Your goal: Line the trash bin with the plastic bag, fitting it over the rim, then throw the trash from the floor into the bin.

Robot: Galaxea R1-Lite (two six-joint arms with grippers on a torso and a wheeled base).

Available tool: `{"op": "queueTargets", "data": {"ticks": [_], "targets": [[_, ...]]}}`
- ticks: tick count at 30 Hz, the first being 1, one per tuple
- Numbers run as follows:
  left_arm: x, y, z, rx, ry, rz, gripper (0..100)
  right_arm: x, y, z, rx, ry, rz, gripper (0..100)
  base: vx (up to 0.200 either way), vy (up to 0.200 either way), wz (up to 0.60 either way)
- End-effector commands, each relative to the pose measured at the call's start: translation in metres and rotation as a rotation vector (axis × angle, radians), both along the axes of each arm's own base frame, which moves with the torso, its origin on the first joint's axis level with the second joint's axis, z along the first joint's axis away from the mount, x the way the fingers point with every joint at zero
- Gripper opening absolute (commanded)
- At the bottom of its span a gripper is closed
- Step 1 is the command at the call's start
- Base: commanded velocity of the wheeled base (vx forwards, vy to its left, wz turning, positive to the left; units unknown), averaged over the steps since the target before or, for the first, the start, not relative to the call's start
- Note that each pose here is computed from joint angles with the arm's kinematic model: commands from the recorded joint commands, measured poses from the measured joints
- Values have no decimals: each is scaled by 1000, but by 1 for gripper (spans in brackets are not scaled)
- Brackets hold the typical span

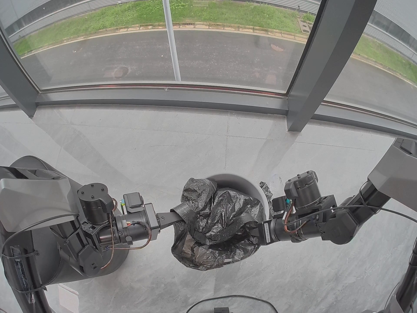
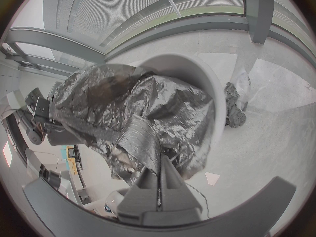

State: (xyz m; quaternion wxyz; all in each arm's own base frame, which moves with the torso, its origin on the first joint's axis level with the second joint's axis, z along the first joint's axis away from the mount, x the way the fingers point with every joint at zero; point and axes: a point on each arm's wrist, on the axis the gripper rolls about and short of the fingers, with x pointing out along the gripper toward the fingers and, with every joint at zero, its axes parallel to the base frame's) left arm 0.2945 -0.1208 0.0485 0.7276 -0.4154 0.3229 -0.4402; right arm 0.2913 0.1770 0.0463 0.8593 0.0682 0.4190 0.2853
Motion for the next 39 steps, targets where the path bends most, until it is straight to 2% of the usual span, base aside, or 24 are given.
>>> {"op": "queueTargets", "data": {"ticks": [1,11,27,39], "targets": [[3,-2,-11,9,28,-2,0,-9,-14,2,-20,6,-5,0,0,0,0],[5,-6,-17,14,43,-9,0,-4,-30,-6,-59,3,-19,0,0,0,0],[20,-13,-22,0,21,-12,0,13,-40,-27,-59,-6,-63,0,0,0,0],[20,-12,-26,4,36,-7,0,16,-43,-27,-53,-27,-74,0,0,0,0]]}}
